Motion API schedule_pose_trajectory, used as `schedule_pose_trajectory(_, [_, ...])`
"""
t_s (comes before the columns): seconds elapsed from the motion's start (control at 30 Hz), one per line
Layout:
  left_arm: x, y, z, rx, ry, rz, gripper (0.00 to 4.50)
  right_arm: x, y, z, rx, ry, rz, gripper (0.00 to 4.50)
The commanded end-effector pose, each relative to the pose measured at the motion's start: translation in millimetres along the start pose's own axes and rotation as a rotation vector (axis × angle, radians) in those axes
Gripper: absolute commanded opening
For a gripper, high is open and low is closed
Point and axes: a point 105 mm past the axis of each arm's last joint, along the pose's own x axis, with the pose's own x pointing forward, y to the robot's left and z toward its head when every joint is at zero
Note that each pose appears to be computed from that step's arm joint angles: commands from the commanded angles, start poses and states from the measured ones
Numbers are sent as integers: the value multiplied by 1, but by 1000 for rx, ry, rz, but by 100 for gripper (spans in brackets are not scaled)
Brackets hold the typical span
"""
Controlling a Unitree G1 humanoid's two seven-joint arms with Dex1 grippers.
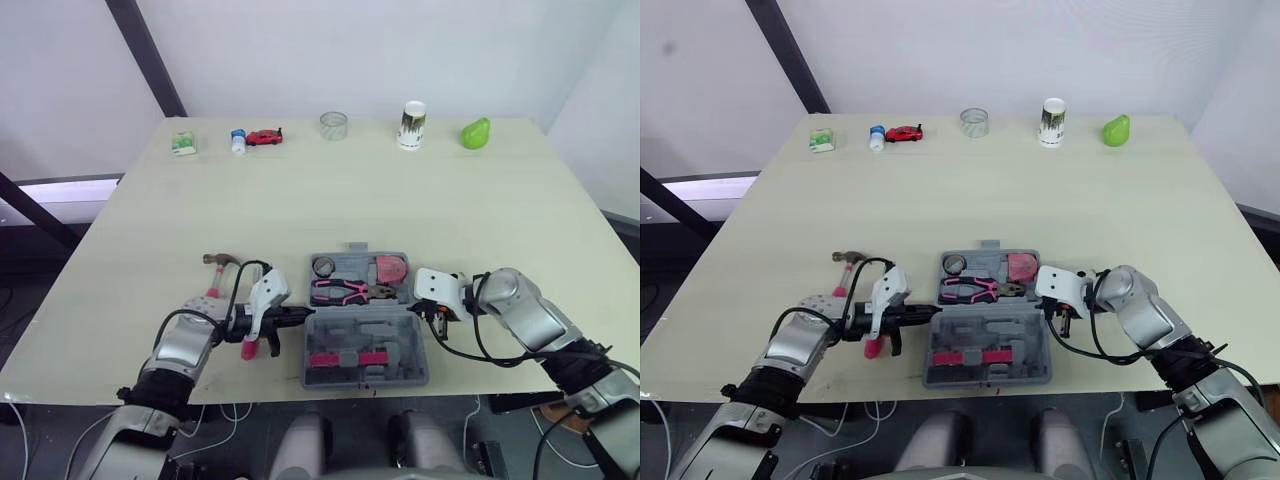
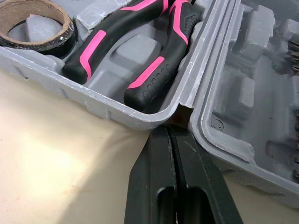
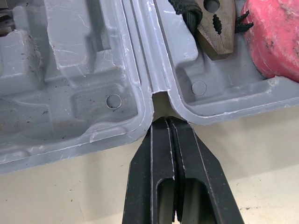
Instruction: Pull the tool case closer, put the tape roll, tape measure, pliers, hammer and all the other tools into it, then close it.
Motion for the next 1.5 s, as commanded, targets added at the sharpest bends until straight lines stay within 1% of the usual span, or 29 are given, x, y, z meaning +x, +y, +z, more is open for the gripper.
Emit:
schedule_pose_trajectory(0.03, [2,4,6,20,-15,18,8,-1,-7,3,-15,-3,-35,0])
schedule_pose_trajectory(0.33, [14,-2,18,32,-42,-11,8,-3,-10,0,-12,5,-45,0])
schedule_pose_trajectory(0.67, [25,-2,30,48,-58,-30,8,-8,-13,-6,-2,21,-61,0])
schedule_pose_trajectory(0.9, [32,-9,37,55,-74,-71,8,-11,-13,-10,8,32,-68,0])
schedule_pose_trajectory(1.23, [34,-14,36,51,-73,-92,8,-16,-5,-16,29,44,-54,0])
schedule_pose_trajectory(1.5, [31,-15,30,45,-65,-87,8,-11,2,-9,41,19,-34,0])
